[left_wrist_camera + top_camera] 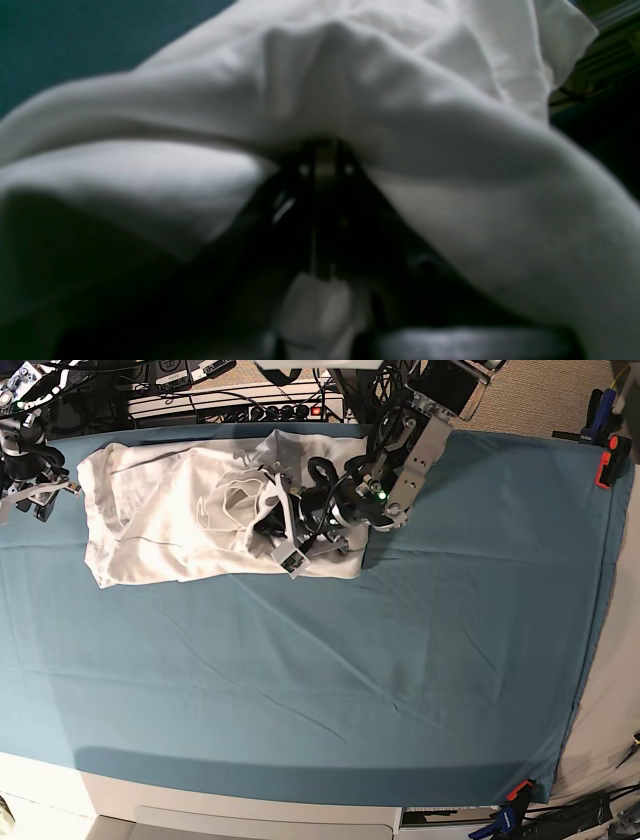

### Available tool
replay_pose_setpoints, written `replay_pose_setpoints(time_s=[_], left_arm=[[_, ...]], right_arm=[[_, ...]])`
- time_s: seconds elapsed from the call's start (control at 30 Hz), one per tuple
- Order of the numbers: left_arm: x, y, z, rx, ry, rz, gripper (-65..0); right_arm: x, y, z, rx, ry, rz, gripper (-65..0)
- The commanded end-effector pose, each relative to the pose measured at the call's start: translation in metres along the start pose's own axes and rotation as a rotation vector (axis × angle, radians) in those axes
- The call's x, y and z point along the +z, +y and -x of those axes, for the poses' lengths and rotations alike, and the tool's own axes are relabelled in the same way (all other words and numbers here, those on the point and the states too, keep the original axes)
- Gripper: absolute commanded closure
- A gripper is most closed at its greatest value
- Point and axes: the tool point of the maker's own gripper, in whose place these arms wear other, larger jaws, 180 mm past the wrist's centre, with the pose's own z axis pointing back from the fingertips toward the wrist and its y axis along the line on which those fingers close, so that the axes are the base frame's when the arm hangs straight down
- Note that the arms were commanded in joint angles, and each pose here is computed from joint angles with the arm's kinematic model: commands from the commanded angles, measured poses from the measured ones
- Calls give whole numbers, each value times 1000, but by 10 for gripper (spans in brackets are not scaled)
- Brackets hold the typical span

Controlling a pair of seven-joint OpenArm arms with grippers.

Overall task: Fold the T-shirt properly
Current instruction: 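Grasp the folded shirt edge with the left gripper and press it flat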

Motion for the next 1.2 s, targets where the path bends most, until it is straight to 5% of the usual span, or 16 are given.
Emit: replay_pose_setpoints(time_s=[0.0,0.37,0.63,0.97,1.17], left_arm=[[-1,-4,-21,-15,-56,16,0],[-8,-43,-56,112,-160,166,0],[-5,-84,-100,22,-308,321,0],[-11,-37,-120,-145,-267,88,0],[-14,-34,-106,-129,-200,75,0]], right_arm=[[3,-3,-14,13,-49,7,-231],[3,-3,-14,13,-50,7,-232],[3,-3,-15,13,-53,7,-232],[3,-3,-15,14,-53,7,-232],[3,-3,-15,13,-53,6,-232]])
